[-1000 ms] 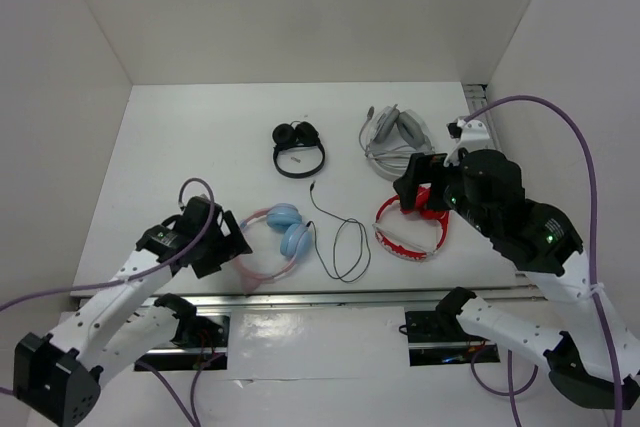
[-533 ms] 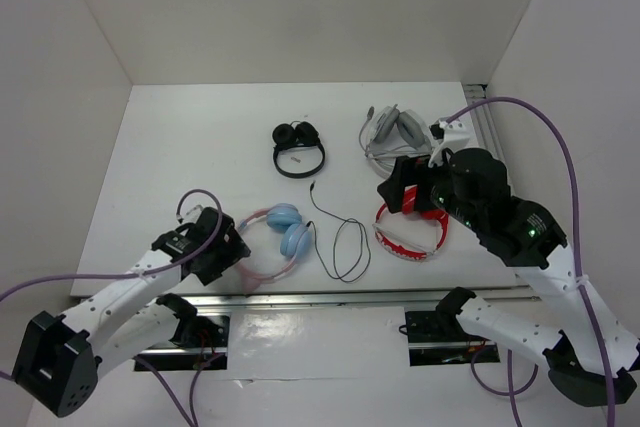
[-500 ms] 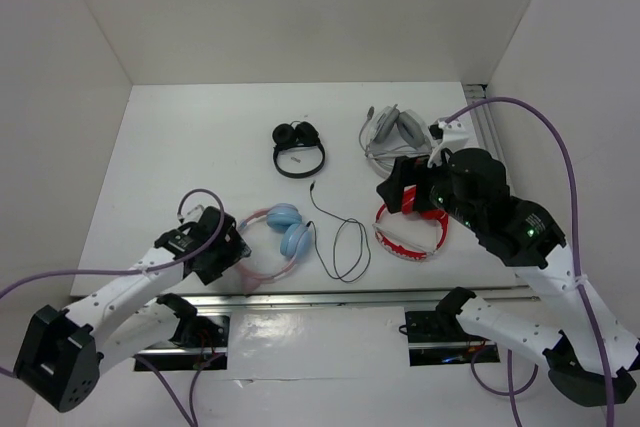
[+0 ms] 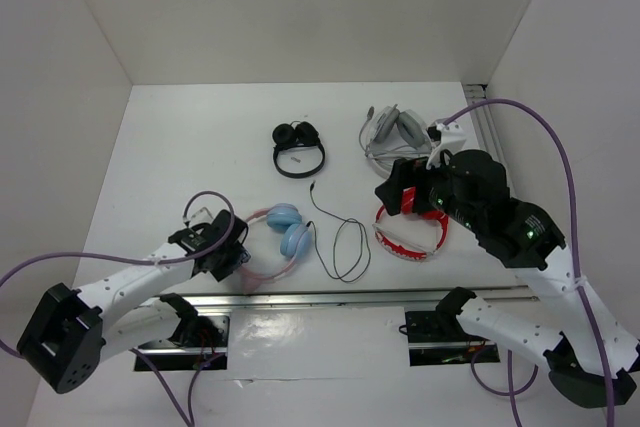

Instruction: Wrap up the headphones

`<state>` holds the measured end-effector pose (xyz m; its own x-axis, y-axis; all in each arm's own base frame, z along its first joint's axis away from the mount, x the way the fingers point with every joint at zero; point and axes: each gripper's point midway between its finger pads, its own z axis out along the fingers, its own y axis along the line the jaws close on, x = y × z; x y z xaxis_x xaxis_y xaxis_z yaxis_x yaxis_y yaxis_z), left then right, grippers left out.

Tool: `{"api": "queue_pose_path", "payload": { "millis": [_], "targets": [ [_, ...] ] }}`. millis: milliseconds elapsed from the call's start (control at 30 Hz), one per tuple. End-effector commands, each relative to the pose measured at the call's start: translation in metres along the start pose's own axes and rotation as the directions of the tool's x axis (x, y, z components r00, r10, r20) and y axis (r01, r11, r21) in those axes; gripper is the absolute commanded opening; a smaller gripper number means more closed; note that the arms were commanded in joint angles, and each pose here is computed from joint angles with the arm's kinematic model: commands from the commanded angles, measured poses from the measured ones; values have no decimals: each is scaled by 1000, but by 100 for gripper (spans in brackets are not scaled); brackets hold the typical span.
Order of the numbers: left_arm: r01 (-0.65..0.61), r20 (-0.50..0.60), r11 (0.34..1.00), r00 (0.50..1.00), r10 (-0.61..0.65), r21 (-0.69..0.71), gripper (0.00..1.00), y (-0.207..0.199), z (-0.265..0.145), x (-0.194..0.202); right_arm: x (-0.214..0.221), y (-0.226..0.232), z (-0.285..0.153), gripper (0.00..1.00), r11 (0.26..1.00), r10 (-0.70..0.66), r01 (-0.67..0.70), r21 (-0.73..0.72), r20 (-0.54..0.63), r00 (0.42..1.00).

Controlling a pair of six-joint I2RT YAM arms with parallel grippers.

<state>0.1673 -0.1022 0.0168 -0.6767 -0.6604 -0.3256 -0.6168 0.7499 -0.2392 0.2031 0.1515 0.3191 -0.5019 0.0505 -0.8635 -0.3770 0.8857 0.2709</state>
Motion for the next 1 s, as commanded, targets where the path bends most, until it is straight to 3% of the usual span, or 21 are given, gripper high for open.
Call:
{"api": "queue_pose_path", "payload": {
  "millis": [0, 200, 433, 500, 533, 600, 667, 833, 967],
  "targets": [
    [26, 8, 996, 1000, -25, -85, 59, 26, 5, 6, -18, 9, -2, 100, 999, -5, 9, -47, 85, 996],
    [0, -2, 990, 1000, 0, -139, 56, 30, 10, 8, -24, 14, -9, 100, 997, 0, 9, -77, 115, 993],
    [-16, -27, 982, 1000, 12, -186, 22, 35, 13, 14, -29, 17, -15, 100, 995, 18, -2, -103, 152, 988],
    [-16, -27, 983, 1000, 11, -184, 21, 34, 13, 16, -28, 18, -15, 100, 994, 9, 8, -110, 150, 989],
    [-10, -28, 981, 1000, 4, -192, 11, 36, 13, 16, -26, 18, -16, 100, 994, 9, 8, -110, 150, 989],
    [-20, -30, 981, 999, 15, -192, 0, 38, 11, 16, -26, 17, -16, 100, 994, 9, 8, -110, 150, 989],
    [-55, -46, 974, 998, 46, -218, 0, 42, 4, 19, -28, 20, -16, 100, 993, 10, 9, -122, 155, 988],
    [-78, 41, 972, 995, 89, -222, 0, 31, -37, 0, -26, 21, -13, 100, 992, 8, 11, -127, 144, 990],
    [-90, 117, 988, 988, 105, -127, 0, 16, -82, -24, -28, 24, -14, 100, 990, 9, 12, -139, 149, 989]
  ]
}}
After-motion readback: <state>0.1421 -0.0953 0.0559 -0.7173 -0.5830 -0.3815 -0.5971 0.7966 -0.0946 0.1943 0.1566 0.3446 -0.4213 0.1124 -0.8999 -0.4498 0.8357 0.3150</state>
